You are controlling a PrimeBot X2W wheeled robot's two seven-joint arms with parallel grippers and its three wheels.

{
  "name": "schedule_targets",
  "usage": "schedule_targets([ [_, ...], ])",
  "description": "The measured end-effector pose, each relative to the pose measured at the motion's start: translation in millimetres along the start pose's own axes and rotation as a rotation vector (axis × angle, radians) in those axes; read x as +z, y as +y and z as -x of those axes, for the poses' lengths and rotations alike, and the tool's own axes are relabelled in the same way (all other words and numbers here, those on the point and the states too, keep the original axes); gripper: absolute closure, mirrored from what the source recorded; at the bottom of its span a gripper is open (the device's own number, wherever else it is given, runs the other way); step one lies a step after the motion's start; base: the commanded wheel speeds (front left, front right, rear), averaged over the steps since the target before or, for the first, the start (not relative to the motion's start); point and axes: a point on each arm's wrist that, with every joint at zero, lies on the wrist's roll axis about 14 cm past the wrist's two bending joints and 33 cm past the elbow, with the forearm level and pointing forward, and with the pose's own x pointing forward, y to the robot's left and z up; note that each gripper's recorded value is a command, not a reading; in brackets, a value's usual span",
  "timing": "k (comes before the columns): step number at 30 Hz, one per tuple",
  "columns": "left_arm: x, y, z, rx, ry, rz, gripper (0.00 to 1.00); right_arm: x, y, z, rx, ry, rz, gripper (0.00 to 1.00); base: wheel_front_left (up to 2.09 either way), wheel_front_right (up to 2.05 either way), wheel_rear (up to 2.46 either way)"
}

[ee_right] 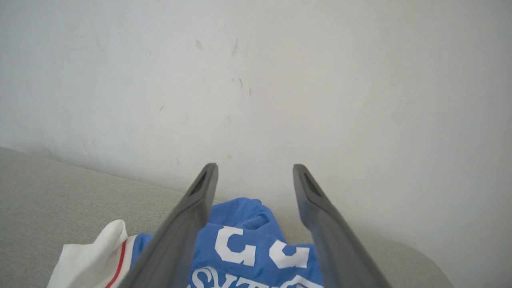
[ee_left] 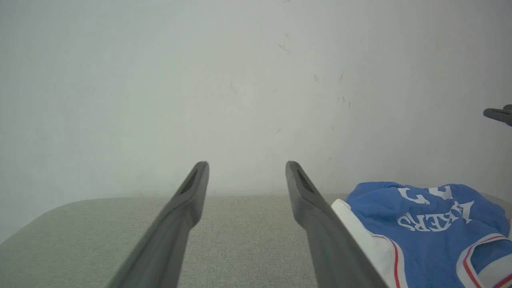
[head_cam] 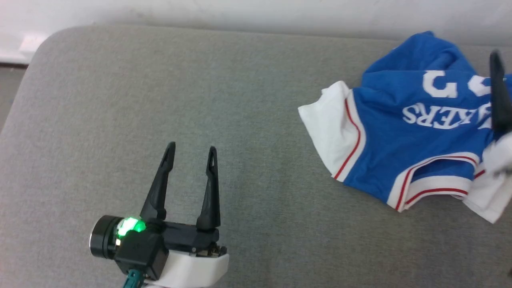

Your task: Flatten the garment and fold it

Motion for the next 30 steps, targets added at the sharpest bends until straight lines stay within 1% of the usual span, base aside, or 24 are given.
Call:
schedule_targets([
  [2, 1.7, -4.9, 2.6, -0.023, -0.003, 0.007, 0.00, 1.4, -3.6, 31.5, -0.059, -0.031, -0.037, 0.00, 0.00, 0.00, 0.00],
  [4, 3.7, -8.3, 4.4, -0.034, -0.008, 0.013, 0.00, -5.0, -9.5, 63.6, -0.121, -0.027, -0.067, 0.00, 0.00, 0.00, 0.00],
  [7, 4.2, -14.2, 6.3, -0.056, -0.009, 0.015, 0.00, -12.5, -25.0, 105.2, -0.194, -0.019, -0.049, 0.00, 0.00, 0.00, 0.00],
  [10, 4.1, -19.1, 7.1, -0.072, -0.009, 0.018, 0.00, -21.2, -42.2, 135.3, -0.252, -0.018, -0.108, 0.00, 0.00, 0.00, 0.00],
  [13, 2.5, -27.2, 5.4, -0.099, -0.007, 0.029, 0.00, -33.3, -52.5, 154.7, -0.298, -0.012, -0.165, 0.00, 0.00, 0.00, 0.00],
  [16, -6.4, -46.1, -0.7, -0.211, 0.003, 0.017, 0.00, -36.6, -55.2, 162.4, -0.317, -0.018, -0.180, 0.00, 0.00, 0.00, 0.00],
  [18, -20.8, -59.7, -9.9, -0.302, 0.045, 0.000, 0.00, -38.3, -55.3, 163.5, -0.321, -0.018, -0.182, 0.00, 0.00, 0.00, 0.00],
  [20, -30.0, -71.9, -29.6, -0.374, 0.080, -0.017, 0.00, -39.1, -57.3, 161.9, -0.327, -0.020, -0.179, 0.00, 0.00, 0.00, 0.00],
  [22, -39.6, -86.0, -52.0, -0.461, 0.122, -0.061, 0.00, -38.4, -58.8, 158.4, -0.329, -0.024, -0.173, 0.00, 0.00, 0.00, 0.00],
  [25, -66.2, -98.7, -79.2, -0.534, 0.246, -0.129, 0.00, -40.3, -58.6, 150.1, -0.324, -0.021, -0.165, 0.00, 0.00, 0.00, 0.00],
  [28, -100.8, -105.9, -93.7, -0.571, 0.409, -0.163, 0.00, -46.1, -57.7, 141.7, -0.318, -0.007, -0.164, 0.00, 0.00, 0.00, 0.00],
  [30, -118.1, -110.7, -99.8, -0.592, 0.484, -0.180, 0.00, -51.6, -56.0, 138.0, -0.312, 0.008, -0.166, 0.00, 0.00, 0.00, 0.00],
])
